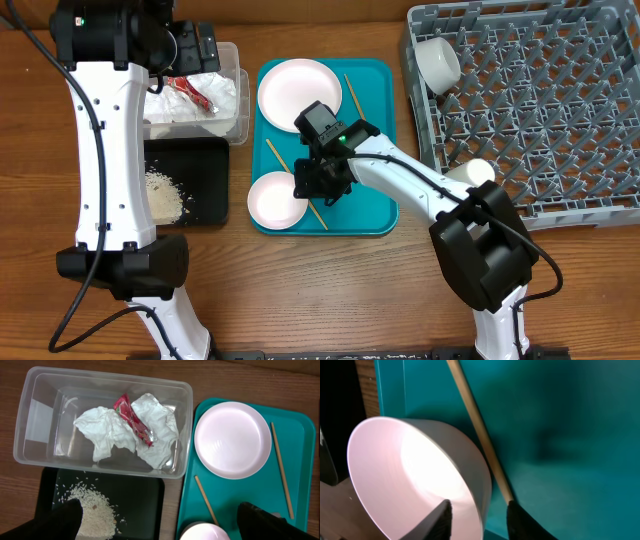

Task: Sort waste into correct bins and load items into the dishwasher
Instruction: 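Reach the right gripper to the pink-rimmed bowl and grasp it, then carry the pink bowl into the dish rack and set it down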

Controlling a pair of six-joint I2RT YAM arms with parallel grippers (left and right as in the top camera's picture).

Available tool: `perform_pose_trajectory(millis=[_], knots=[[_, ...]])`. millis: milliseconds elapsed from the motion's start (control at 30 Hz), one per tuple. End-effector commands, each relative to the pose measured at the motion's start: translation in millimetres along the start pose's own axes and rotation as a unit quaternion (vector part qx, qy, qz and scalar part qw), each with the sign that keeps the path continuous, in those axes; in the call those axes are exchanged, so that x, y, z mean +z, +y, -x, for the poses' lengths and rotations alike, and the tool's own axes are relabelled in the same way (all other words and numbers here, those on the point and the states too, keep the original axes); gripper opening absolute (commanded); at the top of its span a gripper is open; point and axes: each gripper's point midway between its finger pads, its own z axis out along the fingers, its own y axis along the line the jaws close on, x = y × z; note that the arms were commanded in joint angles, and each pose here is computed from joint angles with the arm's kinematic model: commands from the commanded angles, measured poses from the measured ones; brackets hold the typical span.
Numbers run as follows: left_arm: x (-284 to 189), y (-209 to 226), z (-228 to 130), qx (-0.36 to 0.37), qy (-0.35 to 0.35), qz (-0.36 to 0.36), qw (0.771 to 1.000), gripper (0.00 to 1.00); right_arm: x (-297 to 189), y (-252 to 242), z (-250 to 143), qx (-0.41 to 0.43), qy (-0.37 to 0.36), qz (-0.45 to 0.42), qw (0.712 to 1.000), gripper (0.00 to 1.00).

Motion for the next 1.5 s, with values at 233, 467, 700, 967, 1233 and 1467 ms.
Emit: perform_pose_trajectory(millis=[233,467,700,967,1233,1467], knots=[[-6.1,0.8,4.1,-0.008,-0.012,0.003,1.000,1.00,0.5,-8.7,4.9,0.021,-0.018,-0.026,0.999,0.32],[-6.1,0.8,4.1,-0.008,-0.012,0.003,1.000,1.00,2.0,-10.3,4.5,0.022,-0.019,-0.031,0.999,0.28],[-6.1,0.8,4.1,-0.008,-0.012,0.003,1.000,1.00,5.4,-13.5,2.1,0.025,-0.017,-0.033,0.999,0.22],[-6.1,0.8,4.1,-0.008,-0.012,0.003,1.000,1.00,5.1,-13.3,3.0,0.024,-0.019,-0.033,0.999,0.04],[-6.1,0.8,4.1,-0.008,-0.012,0.003,1.000,1.00,-119.5,-36.5,58.5,0.046,-0.172,-0.109,0.978,0.04],[-6.1,0.8,4.1,-0.008,-0.012,0.003,1.000,1.00,-362.1,-87.1,77.6,0.057,-0.466,-0.309,0.827,0.04]])
